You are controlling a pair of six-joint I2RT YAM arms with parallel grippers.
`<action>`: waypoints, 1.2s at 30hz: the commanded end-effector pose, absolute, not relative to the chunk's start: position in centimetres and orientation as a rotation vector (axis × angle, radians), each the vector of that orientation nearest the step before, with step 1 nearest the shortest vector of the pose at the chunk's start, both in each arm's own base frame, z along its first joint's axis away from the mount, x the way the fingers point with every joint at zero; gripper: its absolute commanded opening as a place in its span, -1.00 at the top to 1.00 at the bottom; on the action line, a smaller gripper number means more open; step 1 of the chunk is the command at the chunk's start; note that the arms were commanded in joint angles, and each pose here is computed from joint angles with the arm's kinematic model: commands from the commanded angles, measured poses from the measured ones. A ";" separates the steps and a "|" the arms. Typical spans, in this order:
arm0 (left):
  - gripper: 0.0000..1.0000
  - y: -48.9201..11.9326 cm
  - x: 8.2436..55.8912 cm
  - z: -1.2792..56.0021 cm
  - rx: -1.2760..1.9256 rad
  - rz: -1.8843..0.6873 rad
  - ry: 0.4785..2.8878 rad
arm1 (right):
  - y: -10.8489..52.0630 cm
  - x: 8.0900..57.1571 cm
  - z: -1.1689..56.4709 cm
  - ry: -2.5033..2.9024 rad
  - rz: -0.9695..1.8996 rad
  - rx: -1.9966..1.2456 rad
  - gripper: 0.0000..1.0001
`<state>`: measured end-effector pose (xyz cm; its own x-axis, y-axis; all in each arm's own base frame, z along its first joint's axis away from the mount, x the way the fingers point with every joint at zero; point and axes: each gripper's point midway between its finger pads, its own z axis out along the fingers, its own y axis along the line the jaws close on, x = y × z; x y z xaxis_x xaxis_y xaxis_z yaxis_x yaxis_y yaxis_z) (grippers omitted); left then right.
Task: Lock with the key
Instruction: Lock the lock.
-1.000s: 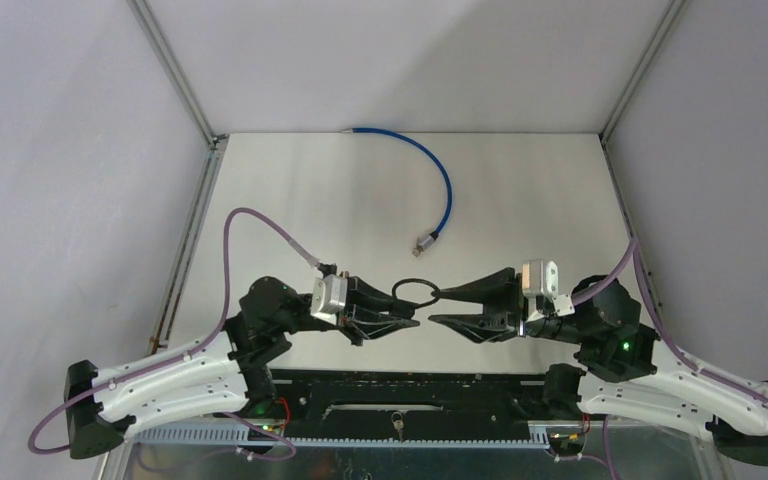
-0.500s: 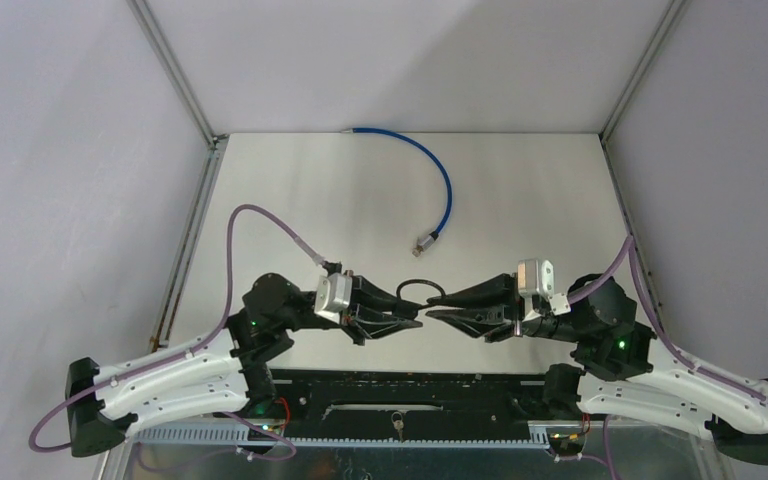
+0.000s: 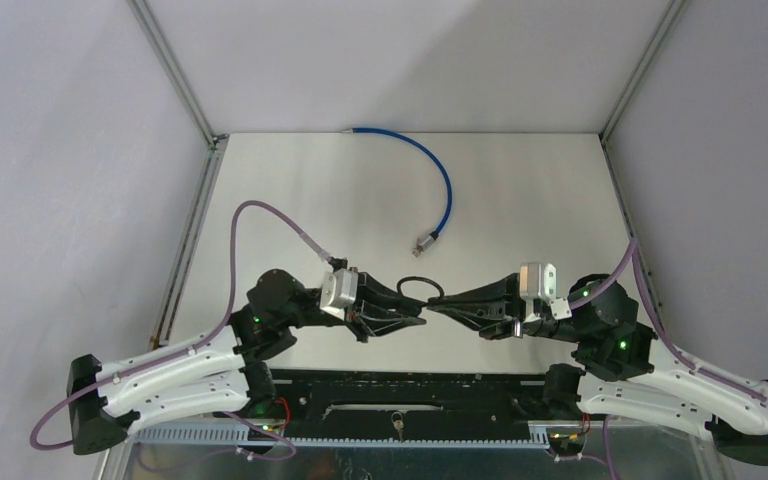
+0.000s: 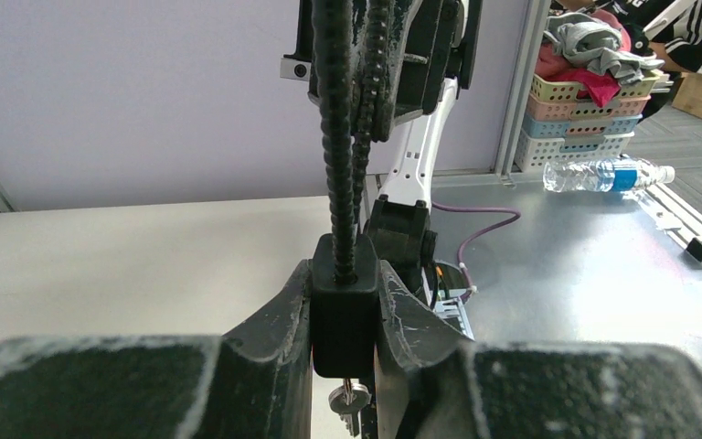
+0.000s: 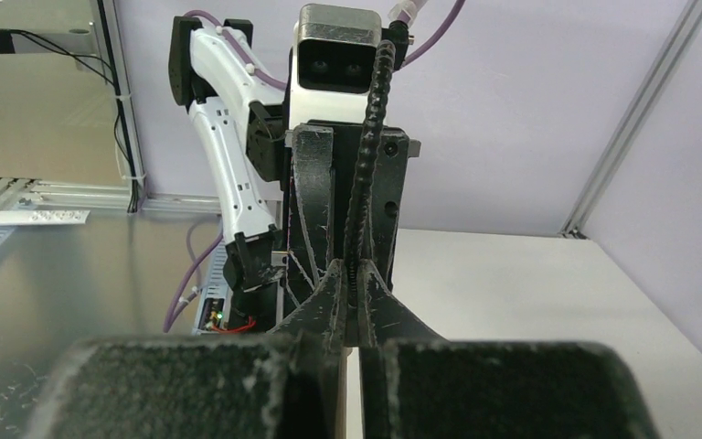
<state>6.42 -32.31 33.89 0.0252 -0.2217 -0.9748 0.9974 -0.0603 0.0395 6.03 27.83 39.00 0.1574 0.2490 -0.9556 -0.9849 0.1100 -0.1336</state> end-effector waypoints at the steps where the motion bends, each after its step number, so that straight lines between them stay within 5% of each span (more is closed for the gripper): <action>1: 1.00 -32.1 6.6 36.7 1.078 -1.313 0.927 | 27.1 6.4 41.4 0.902 1.115 -0.971 0.83; 4: 1.00 -32.1 6.7 36.7 1.074 -1.306 0.932 | 27.0 6.2 41.1 0.902 1.113 -0.990 0.58; 9: 1.00 -32.1 6.9 36.7 1.067 -1.299 0.934 | 27.0 5.8 40.7 0.896 1.116 -1.019 0.46; 16: 1.00 -32.2 6.9 36.6 1.070 -1.303 0.941 | 26.9 5.9 41.0 0.898 1.117 -1.003 1.00; 36: 1.00 -32.2 8.6 36.9 0.978 -1.259 1.004 | 29.5 8.9 33.2 1.217 0.940 -1.156 1.00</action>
<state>8.29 -32.89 31.36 -0.0374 -0.1076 -0.9935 0.9990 0.0206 -0.0398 8.44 28.91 37.34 0.1873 0.0753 -0.9794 -0.9661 0.1946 -0.1698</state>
